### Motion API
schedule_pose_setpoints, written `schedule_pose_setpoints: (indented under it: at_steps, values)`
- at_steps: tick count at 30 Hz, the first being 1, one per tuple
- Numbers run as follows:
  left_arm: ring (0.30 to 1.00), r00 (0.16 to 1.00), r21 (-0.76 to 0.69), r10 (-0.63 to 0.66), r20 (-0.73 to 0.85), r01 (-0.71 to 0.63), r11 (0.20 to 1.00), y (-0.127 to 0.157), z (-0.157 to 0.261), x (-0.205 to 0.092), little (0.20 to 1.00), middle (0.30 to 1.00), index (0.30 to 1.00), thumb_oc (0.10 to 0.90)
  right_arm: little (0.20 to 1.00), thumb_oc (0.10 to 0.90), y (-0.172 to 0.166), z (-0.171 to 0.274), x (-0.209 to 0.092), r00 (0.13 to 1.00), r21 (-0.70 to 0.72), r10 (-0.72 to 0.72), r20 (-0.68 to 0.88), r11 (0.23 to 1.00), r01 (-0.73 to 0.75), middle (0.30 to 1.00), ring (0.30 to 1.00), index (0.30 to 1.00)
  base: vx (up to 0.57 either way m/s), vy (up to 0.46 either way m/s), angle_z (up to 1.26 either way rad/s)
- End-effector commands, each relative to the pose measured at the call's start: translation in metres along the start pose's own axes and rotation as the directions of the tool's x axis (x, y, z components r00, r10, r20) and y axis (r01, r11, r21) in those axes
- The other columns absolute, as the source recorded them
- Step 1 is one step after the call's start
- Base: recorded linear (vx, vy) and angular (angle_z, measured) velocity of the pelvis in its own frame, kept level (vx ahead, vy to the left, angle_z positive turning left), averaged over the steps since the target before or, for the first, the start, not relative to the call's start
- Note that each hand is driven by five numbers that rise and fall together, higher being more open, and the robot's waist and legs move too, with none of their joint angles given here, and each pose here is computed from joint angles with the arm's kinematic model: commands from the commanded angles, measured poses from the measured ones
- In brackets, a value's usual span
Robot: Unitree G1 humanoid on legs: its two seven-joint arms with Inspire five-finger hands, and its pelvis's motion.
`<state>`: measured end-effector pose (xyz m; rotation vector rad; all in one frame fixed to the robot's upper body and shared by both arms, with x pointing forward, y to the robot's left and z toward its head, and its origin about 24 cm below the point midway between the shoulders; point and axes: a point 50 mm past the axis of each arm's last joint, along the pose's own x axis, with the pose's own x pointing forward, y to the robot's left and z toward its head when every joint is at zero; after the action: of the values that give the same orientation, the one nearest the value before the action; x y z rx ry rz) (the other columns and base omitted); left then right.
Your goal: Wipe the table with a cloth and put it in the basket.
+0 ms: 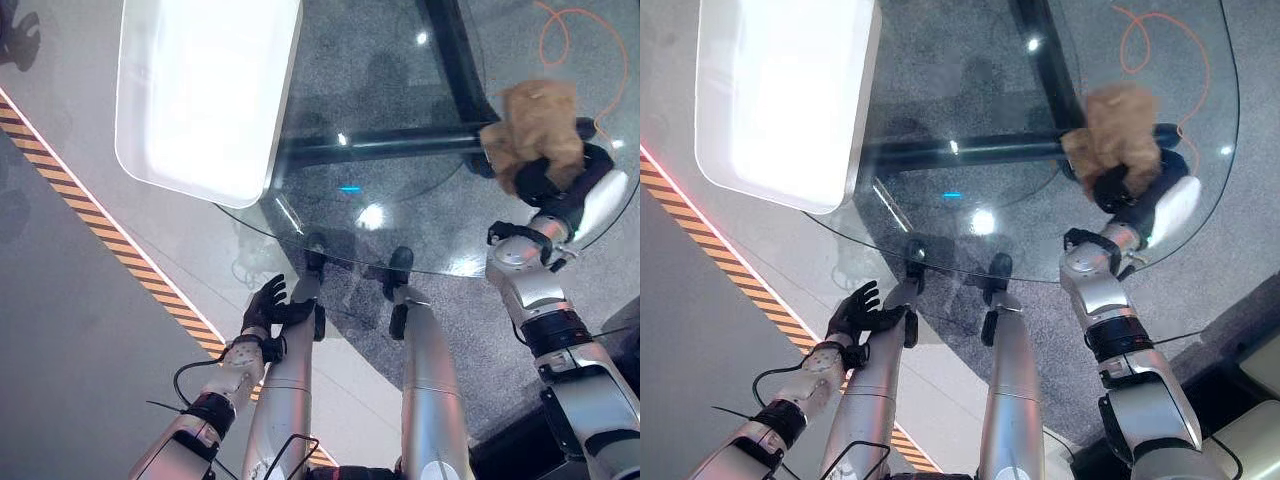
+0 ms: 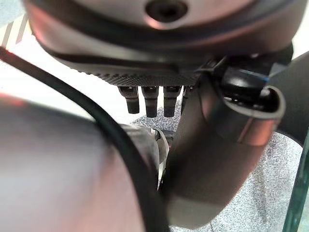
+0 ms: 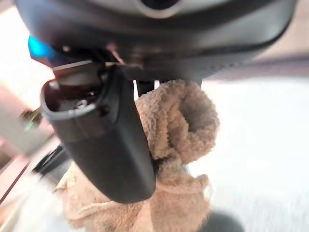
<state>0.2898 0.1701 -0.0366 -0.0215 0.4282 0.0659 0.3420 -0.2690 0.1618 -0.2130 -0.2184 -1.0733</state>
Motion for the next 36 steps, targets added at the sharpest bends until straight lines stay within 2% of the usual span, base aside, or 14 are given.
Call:
schedule_pose_setpoints:
  at_steps: [1, 5, 9, 11, 16, 22, 25, 30, 36]
  values:
    - [0.9, 0.972, -0.014, 0.036, -0.234, -0.04, 0.999, 0.011, -0.081, -0.042, 0.9, 0.9, 0.9, 0.8, 0.2, 0.1, -0.056, 0.034, 0.036, 0.921, 0.172, -0.358, 0.155, 0.928, 0.331, 0.3, 0.3, 0.3, -0.07, -0.017, -0.02]
    - [0.9, 0.976, -0.016, 0.032, -0.216, -0.037, 0.999, 0.009, -0.073, -0.037, 0.9, 0.9, 0.9, 0.8, 0.2, 0.1, -0.058, 0.042, 0.037, 0.906, 0.246, -0.398, 0.146, 0.901, 0.356, 0.3, 0.3, 0.3, -0.03, -0.005, -0.01]
    - [0.9, 0.977, -0.02, 0.029, -0.212, -0.034, 0.999, 0.006, -0.072, -0.035, 0.9, 0.9, 0.9, 0.8, 0.2, 0.1, -0.048, 0.052, 0.031, 0.917, 0.274, -0.357, 0.177, 0.913, 0.302, 0.3, 0.3, 0.3, 0.02, 0.007, -0.03]
    - [0.9, 0.977, -0.018, 0.026, -0.21, -0.031, 0.999, 0.005, -0.071, -0.035, 0.9, 0.9, 0.9, 0.8, 0.2, 0.1, -0.041, 0.057, 0.027, 0.932, 0.288, -0.306, 0.195, 0.926, 0.244, 0.3, 0.3, 0.3, -0.01, 0.001, -0.01]
    - [0.9, 0.972, -0.005, 0.019, -0.234, -0.021, 1.0, 0.002, -0.078, -0.037, 0.9, 0.9, 0.9, 0.8, 0.2, 0.1, -0.013, 0.073, 0.003, 0.94, 0.212, -0.086, 0.33, 0.977, 0.015, 0.3, 0.3, 0.3, 0.0, 0.005, 0.01]
    - [0.9, 0.977, -0.01, 0.007, -0.212, -0.009, 1.0, -0.003, -0.072, -0.031, 0.9, 0.9, 0.9, 0.8, 0.2, 0.1, 0.02, 0.092, -0.024, 0.894, 0.109, 0.17, 0.415, 0.966, -0.235, 0.3, 0.3, 0.3, -0.01, 0.008, 0.01]
    - [0.9, 0.972, -0.008, 0.005, -0.234, -0.007, 1.0, -0.004, -0.081, -0.036, 0.9, 0.9, 0.9, 0.8, 0.2, 0.1, 0.034, 0.083, -0.042, 0.843, -0.009, 0.332, 0.423, 0.932, -0.362, 0.3, 0.3, 0.3, 0.03, 0.02, 0.05]
    - [0.9, 0.974, -0.003, 0.001, -0.225, -0.002, 1.0, -0.004, -0.081, -0.036, 0.9, 0.9, 0.9, 0.8, 0.2, 0.1, 0.054, 0.074, -0.075, 0.699, -0.167, 0.581, 0.417, 0.805, -0.57, 0.3, 0.3, 0.3, 0.0, 0.001, 0.01]
    - [0.9, 0.98, -0.002, -0.003, -0.201, 0.003, 1.0, -0.004, -0.077, -0.036, 0.9, 0.9, 0.9, 0.8, 0.2, 0.1, 0.064, 0.068, -0.106, 0.537, -0.259, 0.734, 0.416, 0.662, -0.704, 0.3, 0.3, 0.3, 0.0, 0.0, 0.0]
